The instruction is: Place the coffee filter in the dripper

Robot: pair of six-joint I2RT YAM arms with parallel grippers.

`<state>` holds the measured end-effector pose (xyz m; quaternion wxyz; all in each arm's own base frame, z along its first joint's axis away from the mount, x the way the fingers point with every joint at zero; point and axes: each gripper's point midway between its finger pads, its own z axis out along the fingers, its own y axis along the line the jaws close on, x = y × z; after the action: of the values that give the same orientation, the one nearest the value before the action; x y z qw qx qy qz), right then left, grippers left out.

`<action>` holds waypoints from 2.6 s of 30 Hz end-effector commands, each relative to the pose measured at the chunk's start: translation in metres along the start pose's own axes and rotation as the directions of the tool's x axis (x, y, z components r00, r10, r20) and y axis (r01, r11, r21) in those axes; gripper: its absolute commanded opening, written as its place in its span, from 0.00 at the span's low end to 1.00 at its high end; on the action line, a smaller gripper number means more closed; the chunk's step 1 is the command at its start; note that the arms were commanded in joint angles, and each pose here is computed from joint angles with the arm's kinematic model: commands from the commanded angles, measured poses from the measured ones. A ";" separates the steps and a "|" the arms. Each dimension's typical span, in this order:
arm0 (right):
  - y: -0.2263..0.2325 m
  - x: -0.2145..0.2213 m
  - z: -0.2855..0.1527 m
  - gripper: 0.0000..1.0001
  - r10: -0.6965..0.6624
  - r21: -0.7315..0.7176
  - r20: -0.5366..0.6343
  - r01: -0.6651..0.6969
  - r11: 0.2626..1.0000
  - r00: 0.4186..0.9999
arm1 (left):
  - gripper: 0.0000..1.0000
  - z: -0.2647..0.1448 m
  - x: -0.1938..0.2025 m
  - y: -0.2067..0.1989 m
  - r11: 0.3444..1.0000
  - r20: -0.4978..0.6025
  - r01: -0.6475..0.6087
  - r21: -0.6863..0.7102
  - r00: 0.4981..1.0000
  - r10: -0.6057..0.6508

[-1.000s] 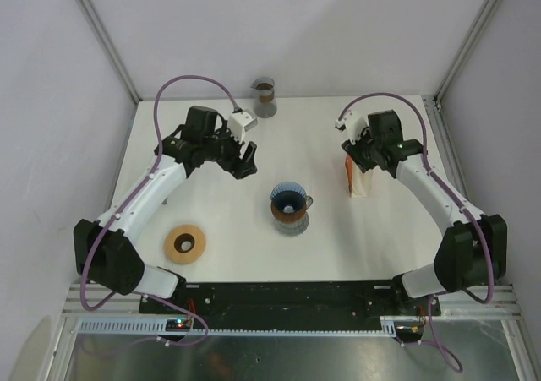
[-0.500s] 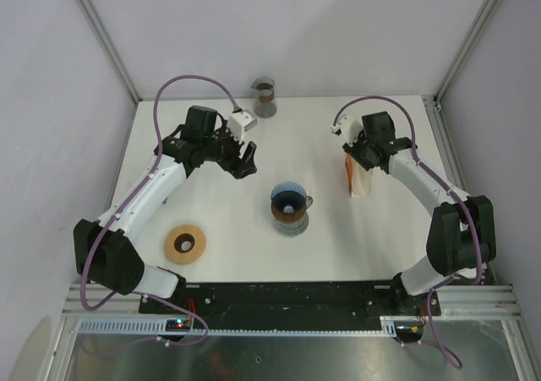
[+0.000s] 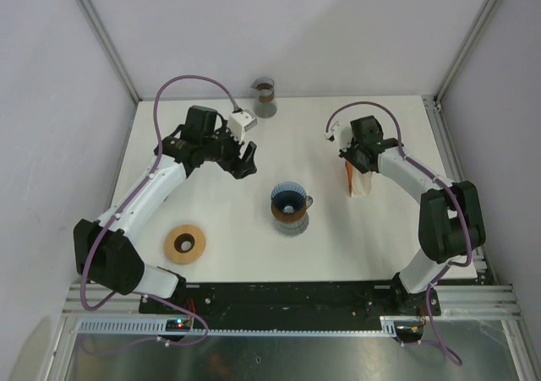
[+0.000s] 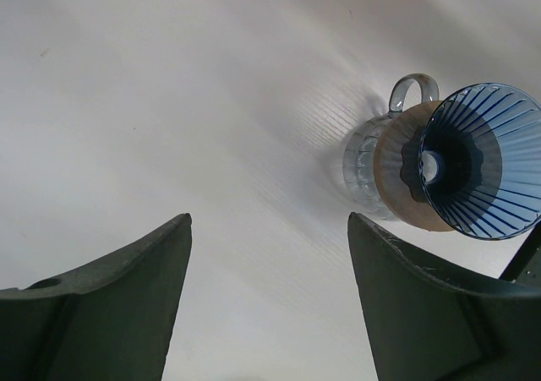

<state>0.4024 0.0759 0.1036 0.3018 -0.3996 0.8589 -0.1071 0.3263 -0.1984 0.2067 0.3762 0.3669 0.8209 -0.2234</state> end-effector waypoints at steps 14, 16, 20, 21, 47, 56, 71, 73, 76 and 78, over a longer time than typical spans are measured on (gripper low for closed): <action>-0.012 -0.015 -0.071 0.00 0.178 0.156 0.064 -0.186 0.970 0.982 | 0.79 -0.009 -0.012 -0.001 0.999 0.048 -0.042 0.002 0.998 0.042; -0.012 -0.015 -0.084 0.00 0.204 0.157 0.077 -0.214 0.964 0.976 | 0.80 -0.009 -0.013 -0.002 0.999 0.051 -0.043 0.004 0.998 0.043; -0.013 -0.014 -0.111 0.00 0.256 0.169 0.095 -0.269 0.948 0.962 | 0.80 -0.011 -0.015 -0.003 0.999 0.059 -0.047 0.007 0.997 0.047; -0.014 -0.015 -0.119 0.00 0.276 0.173 0.102 -0.290 0.941 0.956 | 0.79 -0.012 -0.016 -0.004 0.999 0.061 -0.049 0.007 0.997 0.049; 0.114 -0.146 -0.256 0.00 0.549 -0.344 0.040 -0.505 0.792 0.835 | 0.84 -0.084 -0.088 -0.088 0.981 0.264 -0.130 0.141 0.960 0.090; 0.127 -0.172 -0.253 0.00 0.640 -0.380 0.085 -0.569 0.729 0.764 | 0.89 -0.066 -0.110 -0.135 0.977 0.254 -0.182 0.109 0.956 0.150; 0.132 -0.185 -0.267 0.00 0.691 -0.475 0.147 -0.562 0.677 0.708 | 0.61 -0.032 -0.103 -0.111 0.990 0.197 -0.141 -0.029 0.970 0.144; 0.133 -0.184 -0.267 0.00 0.683 -0.481 0.151 -0.550 0.682 0.714 | 0.40 -0.031 -0.102 -0.114 0.990 0.196 -0.137 -0.010 0.971 0.137; 0.130 -0.184 -0.265 0.00 0.674 -0.472 0.174 -0.540 0.697 0.718 | 0.09 -0.032 -0.100 -0.119 0.993 0.198 -0.119 0.019 0.974 0.113; 0.126 -0.184 -0.265 0.00 0.675 -0.459 0.198 -0.542 0.704 0.710 | 0.03 -0.034 -0.100 -0.123 0.994 0.201 -0.101 0.034 0.975 0.092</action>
<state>0.2541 0.2830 0.3205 0.3489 -0.1456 0.8990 0.2212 0.2648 -0.2921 0.3081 0.4503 0.4035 0.7602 -0.2378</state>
